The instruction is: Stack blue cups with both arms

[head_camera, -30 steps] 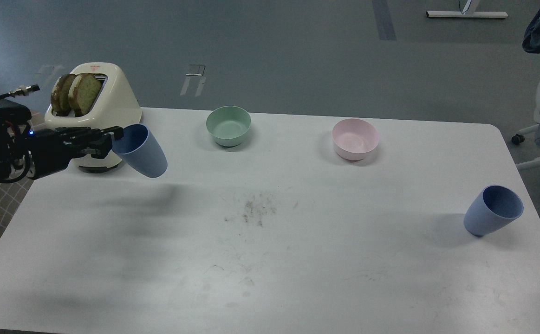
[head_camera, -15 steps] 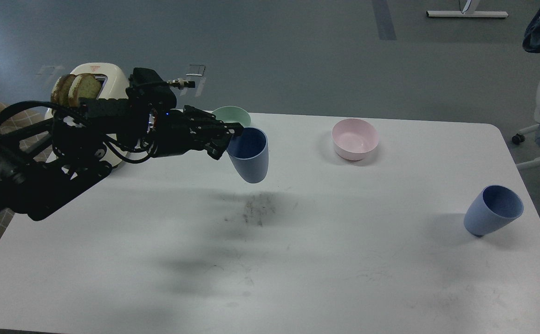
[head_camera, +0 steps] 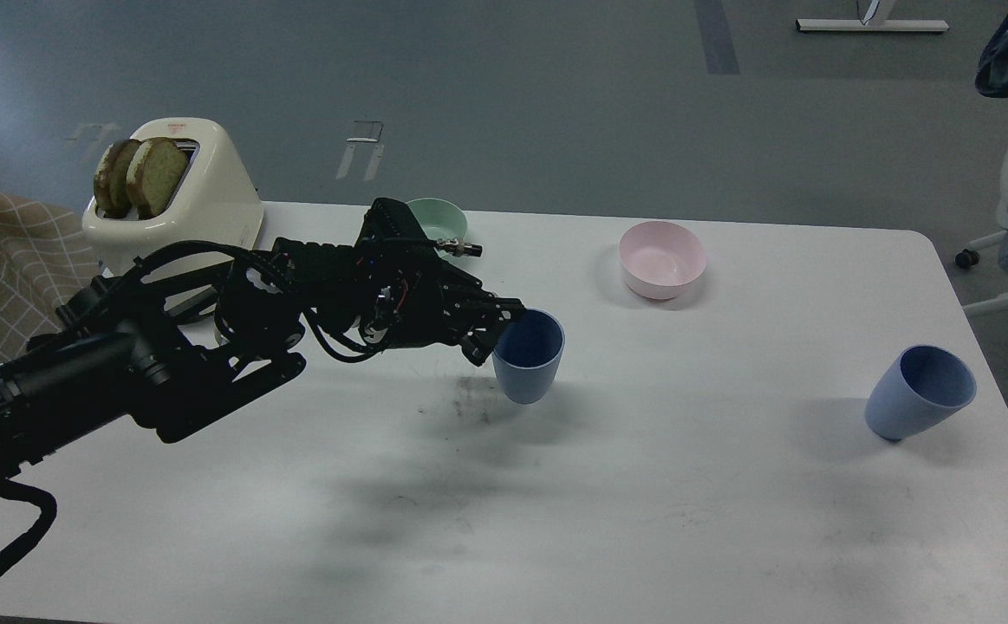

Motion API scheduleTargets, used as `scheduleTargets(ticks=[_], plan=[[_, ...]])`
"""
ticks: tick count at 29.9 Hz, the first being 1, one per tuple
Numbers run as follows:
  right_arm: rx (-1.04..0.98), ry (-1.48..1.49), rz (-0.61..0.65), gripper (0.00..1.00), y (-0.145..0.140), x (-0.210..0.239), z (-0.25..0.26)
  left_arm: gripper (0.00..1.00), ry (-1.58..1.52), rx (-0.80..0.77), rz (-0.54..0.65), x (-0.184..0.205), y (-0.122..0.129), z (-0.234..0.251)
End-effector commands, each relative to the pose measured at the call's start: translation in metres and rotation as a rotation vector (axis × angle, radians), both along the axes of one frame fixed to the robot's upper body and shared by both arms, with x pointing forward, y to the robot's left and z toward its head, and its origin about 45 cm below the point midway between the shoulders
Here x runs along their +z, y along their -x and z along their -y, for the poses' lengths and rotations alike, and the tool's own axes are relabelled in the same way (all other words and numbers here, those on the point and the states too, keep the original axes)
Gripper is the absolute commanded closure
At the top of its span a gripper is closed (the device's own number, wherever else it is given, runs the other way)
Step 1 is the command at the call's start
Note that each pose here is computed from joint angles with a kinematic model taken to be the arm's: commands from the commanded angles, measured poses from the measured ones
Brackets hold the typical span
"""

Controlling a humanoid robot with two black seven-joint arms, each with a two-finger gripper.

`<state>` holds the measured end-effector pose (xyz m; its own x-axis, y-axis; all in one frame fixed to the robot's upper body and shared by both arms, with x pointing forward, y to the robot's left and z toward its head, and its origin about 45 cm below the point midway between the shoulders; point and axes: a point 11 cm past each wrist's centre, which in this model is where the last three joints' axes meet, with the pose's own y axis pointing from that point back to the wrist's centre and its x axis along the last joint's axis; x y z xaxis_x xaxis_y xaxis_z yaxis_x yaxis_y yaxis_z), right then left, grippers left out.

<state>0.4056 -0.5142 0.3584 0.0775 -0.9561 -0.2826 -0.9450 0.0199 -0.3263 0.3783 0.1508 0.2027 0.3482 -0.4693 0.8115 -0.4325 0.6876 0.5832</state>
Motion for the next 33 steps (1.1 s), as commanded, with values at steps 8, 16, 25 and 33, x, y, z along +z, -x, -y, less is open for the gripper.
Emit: scheduleTargets(ticks=[8,16,25,33], plan=[[0.009,-0.004,0.000,0.00,-0.002,-0.002,-0.004,1.00,-0.010,0.025,-0.022,-0.011,0.001,-0.006],[0.005,-0.001,-0.010,0.00,0.001,-0.006,-0.002,0.95,-0.002,0.039,-0.026,-0.012,0.001,-0.008],[0.005,0.004,-0.017,0.00,0.003,-0.008,-0.001,0.88,0.004,0.078,-0.018,-0.012,-0.006,-0.013],[0.011,0.011,-0.015,0.00,0.004,-0.007,-0.003,0.24,0.045,0.110,0.008,0.003,-0.015,-0.019]])
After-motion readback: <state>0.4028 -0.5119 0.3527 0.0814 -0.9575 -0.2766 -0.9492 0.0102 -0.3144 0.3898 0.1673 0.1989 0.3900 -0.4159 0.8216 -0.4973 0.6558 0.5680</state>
